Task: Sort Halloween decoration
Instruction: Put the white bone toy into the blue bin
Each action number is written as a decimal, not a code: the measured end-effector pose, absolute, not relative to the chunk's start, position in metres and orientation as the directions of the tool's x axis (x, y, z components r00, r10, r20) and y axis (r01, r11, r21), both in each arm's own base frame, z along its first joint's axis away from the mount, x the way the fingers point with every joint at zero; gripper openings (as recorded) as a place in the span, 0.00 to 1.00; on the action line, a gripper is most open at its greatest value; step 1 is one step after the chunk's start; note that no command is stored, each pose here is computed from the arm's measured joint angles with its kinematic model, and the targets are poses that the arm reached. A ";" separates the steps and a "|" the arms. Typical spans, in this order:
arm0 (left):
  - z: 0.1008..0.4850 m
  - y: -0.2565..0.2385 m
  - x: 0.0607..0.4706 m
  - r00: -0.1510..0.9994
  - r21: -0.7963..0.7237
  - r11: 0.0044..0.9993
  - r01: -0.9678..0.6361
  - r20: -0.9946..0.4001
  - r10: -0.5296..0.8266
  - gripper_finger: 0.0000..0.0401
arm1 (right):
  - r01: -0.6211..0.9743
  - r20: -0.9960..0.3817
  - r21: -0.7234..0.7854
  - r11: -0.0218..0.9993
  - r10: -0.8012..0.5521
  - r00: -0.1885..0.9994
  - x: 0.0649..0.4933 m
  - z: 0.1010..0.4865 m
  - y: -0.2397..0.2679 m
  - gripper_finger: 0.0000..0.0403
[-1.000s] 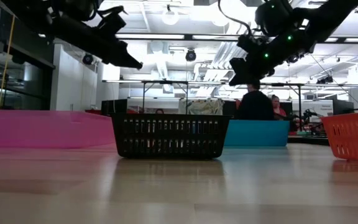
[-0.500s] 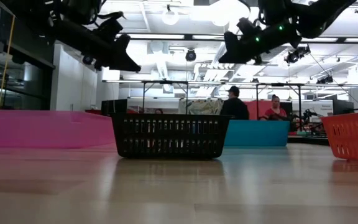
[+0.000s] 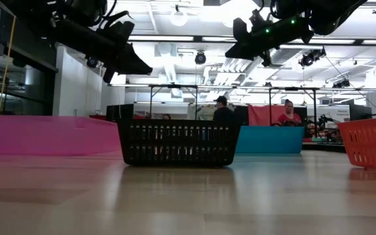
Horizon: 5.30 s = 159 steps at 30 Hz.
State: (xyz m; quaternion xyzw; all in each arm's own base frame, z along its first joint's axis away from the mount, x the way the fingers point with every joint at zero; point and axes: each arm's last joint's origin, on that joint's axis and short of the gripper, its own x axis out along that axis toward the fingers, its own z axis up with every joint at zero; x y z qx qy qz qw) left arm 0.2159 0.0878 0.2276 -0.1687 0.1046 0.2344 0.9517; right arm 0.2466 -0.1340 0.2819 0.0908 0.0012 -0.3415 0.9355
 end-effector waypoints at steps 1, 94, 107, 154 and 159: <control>0.228 0.088 0.216 0.868 -0.272 0.833 -0.481 -0.278 0.411 0.00 | 0.639 -0.064 0.168 0.750 -0.639 0.767 0.247 0.282 -0.134 0.00; 0.253 -0.032 0.144 0.619 -0.317 0.933 -0.171 -0.771 -0.149 0.46 | 0.106 0.073 0.412 0.905 -0.148 0.986 0.267 0.297 -0.082 0.00; 0.253 -0.026 0.146 0.682 -0.010 0.956 -0.293 -0.703 0.202 0.46 | 0.187 -0.191 -0.052 0.981 -0.194 0.962 0.266 0.271 -0.082 0.00; 0.178 -0.158 0.179 0.184 -0.480 0.698 -0.532 -0.870 -0.458 0.46 | -0.056 -0.342 0.206 0.977 0.125 0.931 0.273 0.256 0.028 0.00; 0.181 -0.167 0.174 0.333 -0.458 0.657 -0.599 -0.889 -0.316 0.46 | -0.111 -0.334 0.205 0.973 0.176 0.926 0.270 0.257 0.053 0.00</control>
